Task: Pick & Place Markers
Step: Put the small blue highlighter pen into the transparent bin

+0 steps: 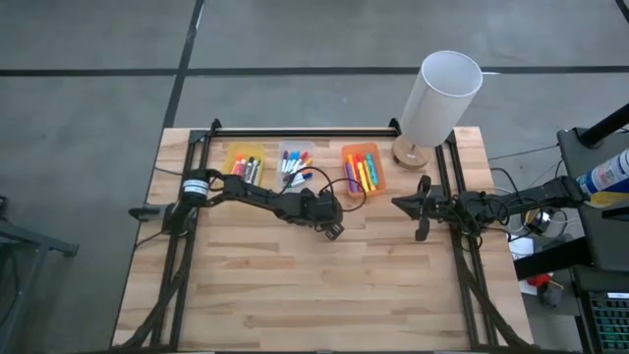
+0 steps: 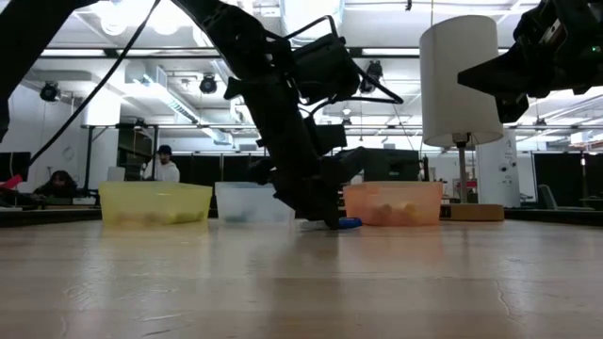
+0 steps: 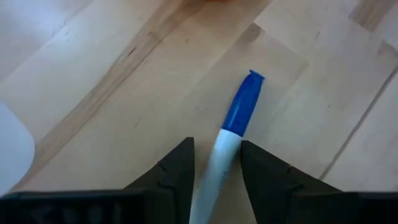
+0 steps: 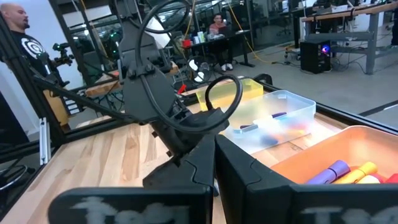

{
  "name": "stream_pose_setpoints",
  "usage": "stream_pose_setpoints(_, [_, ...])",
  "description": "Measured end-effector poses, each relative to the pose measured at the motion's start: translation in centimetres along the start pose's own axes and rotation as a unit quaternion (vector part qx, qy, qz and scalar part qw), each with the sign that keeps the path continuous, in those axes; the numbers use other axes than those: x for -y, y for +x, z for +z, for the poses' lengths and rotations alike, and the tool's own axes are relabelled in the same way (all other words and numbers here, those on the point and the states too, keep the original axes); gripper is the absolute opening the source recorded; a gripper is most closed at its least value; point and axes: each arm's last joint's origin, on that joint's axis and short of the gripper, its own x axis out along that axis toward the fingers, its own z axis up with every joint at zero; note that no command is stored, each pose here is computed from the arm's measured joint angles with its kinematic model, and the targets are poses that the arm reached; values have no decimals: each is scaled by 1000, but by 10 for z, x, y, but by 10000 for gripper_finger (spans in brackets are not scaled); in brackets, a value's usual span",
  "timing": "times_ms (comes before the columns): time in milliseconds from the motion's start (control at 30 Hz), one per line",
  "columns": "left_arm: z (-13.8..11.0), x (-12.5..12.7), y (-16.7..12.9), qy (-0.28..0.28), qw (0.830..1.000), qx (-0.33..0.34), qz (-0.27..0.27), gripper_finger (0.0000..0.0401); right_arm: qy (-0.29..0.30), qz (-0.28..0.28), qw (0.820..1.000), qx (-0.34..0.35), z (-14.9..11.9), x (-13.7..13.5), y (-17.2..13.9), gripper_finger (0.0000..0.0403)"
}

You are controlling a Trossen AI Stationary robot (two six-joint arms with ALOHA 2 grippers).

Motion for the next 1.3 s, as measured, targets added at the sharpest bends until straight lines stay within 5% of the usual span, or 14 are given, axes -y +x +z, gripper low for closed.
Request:
stream_pose_setpoints(400, [2, 2, -11, 54, 998, -9, -16, 21, 0, 0, 1000, 0, 0, 0, 0, 9])
stream_pose_setpoints(867, [15, 0, -39, 73, 997, -7, -4, 27, 0, 0, 1000, 0, 0, 0, 0, 9])
stream_pose_setpoints(1300, [49, -51, -91, 53, 990, 52, 124, 27, 0, 0, 1000, 0, 0, 0, 0, 9])
